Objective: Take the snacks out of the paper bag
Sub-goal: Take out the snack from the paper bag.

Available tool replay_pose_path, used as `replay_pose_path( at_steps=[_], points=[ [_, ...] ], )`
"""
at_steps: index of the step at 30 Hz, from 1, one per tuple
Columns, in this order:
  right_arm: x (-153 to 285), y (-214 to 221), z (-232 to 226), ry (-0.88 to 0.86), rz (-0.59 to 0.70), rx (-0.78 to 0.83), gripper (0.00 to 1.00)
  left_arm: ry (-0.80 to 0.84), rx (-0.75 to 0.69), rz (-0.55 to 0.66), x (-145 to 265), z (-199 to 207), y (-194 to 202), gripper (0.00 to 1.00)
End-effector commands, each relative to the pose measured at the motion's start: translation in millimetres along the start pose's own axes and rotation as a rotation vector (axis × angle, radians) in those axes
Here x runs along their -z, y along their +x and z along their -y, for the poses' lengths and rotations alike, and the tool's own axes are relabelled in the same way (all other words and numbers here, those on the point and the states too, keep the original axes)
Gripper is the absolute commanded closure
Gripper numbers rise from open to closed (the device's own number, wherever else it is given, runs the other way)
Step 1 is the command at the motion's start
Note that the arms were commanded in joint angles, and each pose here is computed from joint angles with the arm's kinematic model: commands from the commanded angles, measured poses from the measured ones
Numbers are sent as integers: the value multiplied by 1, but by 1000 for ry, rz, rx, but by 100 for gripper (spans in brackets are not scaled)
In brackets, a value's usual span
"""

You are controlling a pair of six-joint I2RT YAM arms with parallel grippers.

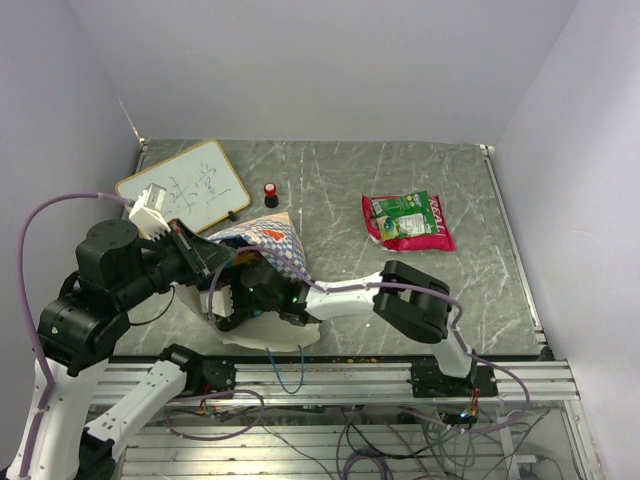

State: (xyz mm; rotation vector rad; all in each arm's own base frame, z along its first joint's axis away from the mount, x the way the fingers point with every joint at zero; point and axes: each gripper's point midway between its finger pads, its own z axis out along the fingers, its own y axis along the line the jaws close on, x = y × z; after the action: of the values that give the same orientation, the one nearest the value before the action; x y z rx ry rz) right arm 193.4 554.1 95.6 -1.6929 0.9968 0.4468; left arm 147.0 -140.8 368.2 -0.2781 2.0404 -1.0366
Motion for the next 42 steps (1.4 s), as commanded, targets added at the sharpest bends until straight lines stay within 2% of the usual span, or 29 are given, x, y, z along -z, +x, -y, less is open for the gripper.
replay_pose_path(
  at_steps=[1, 5, 6, 7, 8, 9, 11, 14, 17, 20, 27, 35, 42],
  points=[
    [-13, 22, 20, 89, -55, 55, 20, 51, -1, 20, 10, 12, -3, 93],
    [-12, 41, 31, 106, -89, 24, 29, 26, -7, 25, 13, 9, -4, 93],
    [-12, 44, 32, 108, -99, 24, 37, 20, -8, 27, 13, 8, -4, 93],
    [-11, 46, 33, 113, -108, 23, 49, 18, -10, 28, 14, 8, -5, 93],
    [-10, 48, 35, 127, -116, 19, 67, 13, -13, 29, 15, 7, -5, 93],
    [-8, 49, 40, 160, -121, 17, 77, 8, -17, 30, 15, 7, -6, 93],
    [-5, 45, 43, 174, -110, 10, 86, -5, -24, 35, 16, 5, -7, 93],
    [-2, 34, 52, 184, -98, -6, 94, -17, -18, 45, 17, 4, -9, 93],
    [10, 15, 69, 225, -72, -44, 100, 0, -11, 43, 15, 6, -8, 93],
    [27, -11, 87, 258, -28, -96, 100, -3, 7, 55, 15, 5, -9, 93],
    [70, -64, 99, 275, 144, -291, 100, -4, 12, 183, 25, 11, -33, 93],
    [111, -96, 112, 303, 228, -401, 100, 74, 26, 169, 14, 22, -32, 93],
    [137, -127, 130, 355, 361, -483, 100, 130, 52, 155, 4, 27, -28, 93]
  ],
)
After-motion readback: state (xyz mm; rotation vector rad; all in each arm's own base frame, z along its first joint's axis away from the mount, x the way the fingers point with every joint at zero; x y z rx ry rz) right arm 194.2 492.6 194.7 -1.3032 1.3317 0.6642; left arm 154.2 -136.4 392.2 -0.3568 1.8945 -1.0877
